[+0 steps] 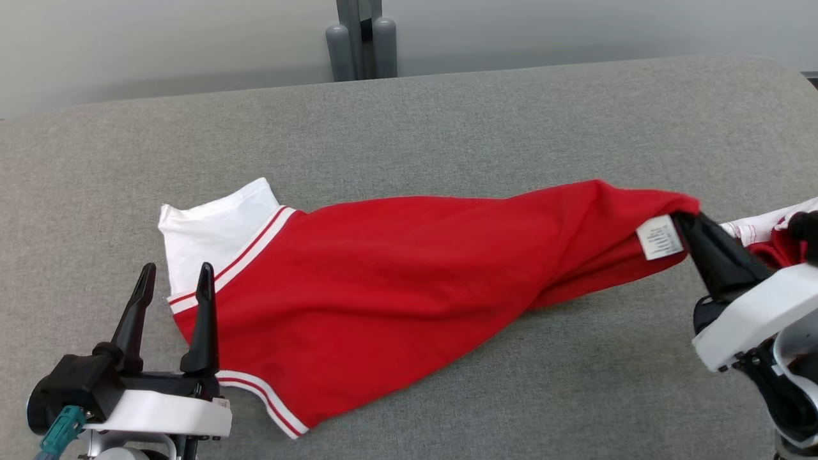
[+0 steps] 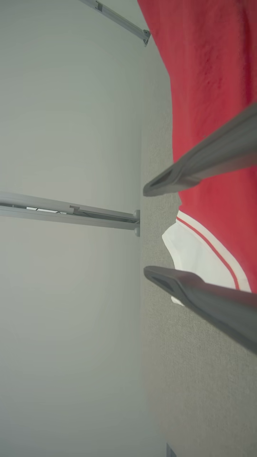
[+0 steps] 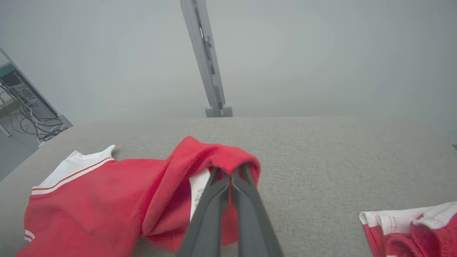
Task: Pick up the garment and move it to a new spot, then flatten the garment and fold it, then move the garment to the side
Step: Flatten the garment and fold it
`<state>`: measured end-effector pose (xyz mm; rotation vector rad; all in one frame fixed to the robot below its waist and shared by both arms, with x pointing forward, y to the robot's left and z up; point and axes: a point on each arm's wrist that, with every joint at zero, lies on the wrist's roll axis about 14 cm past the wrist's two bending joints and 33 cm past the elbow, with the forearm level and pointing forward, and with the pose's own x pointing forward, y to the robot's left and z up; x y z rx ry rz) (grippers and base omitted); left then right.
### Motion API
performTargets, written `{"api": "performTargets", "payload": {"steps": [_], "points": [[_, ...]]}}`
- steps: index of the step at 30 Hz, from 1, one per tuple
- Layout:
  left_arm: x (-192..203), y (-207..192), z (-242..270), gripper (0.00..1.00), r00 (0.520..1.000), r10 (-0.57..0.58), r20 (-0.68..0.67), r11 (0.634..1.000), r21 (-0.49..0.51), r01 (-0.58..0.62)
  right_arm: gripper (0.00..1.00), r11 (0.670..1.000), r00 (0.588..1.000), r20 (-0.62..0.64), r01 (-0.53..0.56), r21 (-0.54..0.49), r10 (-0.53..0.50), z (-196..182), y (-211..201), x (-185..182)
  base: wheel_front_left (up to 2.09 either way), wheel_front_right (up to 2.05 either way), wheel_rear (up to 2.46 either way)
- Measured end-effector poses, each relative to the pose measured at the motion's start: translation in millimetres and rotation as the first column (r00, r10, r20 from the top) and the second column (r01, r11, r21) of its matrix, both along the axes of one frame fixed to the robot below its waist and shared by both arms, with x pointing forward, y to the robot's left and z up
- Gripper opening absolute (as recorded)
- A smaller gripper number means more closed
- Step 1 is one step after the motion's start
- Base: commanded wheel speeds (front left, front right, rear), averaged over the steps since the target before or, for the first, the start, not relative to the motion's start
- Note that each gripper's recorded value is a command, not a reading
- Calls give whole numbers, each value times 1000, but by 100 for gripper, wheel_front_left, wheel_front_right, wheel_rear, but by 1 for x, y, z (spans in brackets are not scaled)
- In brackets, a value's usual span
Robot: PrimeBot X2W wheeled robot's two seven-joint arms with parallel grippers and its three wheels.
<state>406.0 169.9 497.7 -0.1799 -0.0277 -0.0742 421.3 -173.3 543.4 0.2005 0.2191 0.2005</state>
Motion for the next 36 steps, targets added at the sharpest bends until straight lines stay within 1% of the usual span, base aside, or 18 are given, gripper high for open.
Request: {"api": "performTargets", "payload": {"steps": [2, 3, 4, 6, 7, 12, 13, 16, 20, 25, 26, 27, 28, 32, 36], "points": [[0, 1, -1, 100, 1000, 4, -3, 1000, 0, -4, 0, 1000, 1000, 1, 23, -5, -23, 0, -7, 5, 0, 0, 0], [0, 1, -1, 100, 1000, 6, -4, 1000, 0, -6, 0, 999, 999, -15, 36, -18, -37, -7, -11, 6, 0, 0, 0], [0, 2, -2, 100, 1000, 8, -5, 1000, 0, -8, 0, 998, 998, -43, 50, -49, -52, -17, -17, 6, 0, 0, 0], [1, 1, -3, 100, 1000, 7, -6, 1000, -2, -7, 0, 997, 993, -89, 76, -30, -78, -38, -21, 7, 0, 0, 0], [1, 1, -3, 100, 1000, 6, -5, 1000, -6, -6, 0, 996, 988, -128, 83, -43, -88, -53, -23, 5, 0, 0, 0], [3, 2, -8, 100, 1000, 7, -17, 1000, -5, -8, 0, 991, 961, -241, 137, 1, -133, -110, -24, -8, 0, 0, 0], [3, 2, -8, 100, 1000, 7, -17, 1000, -5, -8, 0, 991, 961, -241, 137, 1, -133, -110, -24, -8, 0, 0, 0], [6, 2, -8, 100, 1000, 5, -18, 1000, -4, -5, 0, 987, 944, -295, 158, 21, -144, -137, -20, -17, 0, 0, 0], [7, 1, -8, 100, 1000, -2, -15, 1000, 0, 2, 0, 989, 922, -363, 149, 22, -131, -167, -9, -33, 0, 0, 0], [7, 0, -7, 100, 1000, -6, -12, 1000, 3, 6, 0, 988, 914, -386, 149, 32, -125, -181, -2, -44, 0, 0, 0], [7, 0, -7, 100, 1000, -6, -11, 1000, 3, 6, 9, 988, 916, -381, 150, 35, -126, -181, -1, -44, 0, 0, 0], [6, -1, -6, 100, 1000, -7, -10, 1000, 3, 7, 32, 986, 920, -369, 159, 41, -133, -180, -2, -44, 0, 0, 0], [6, 0, -6, 100, 1000, -7, -9, 1000, 3, 7, 100, 984, 922, -361, 170, 58, -138, -178, -2, -43, 0, 0, 0], [5, 0, -2, 100, 1000, -7, 2, 1000, 5, 7, 100, 971, 937, -297, 220, 91, -184, -164, -11, -41, 0, 0, 0], [1, 1, 1, 100, 1000, -3, 6, 1000, 9, 3, 100, 954, 950, -170, 281, 107, -261, -131, -34, -30, 0, 0, 0]]}}
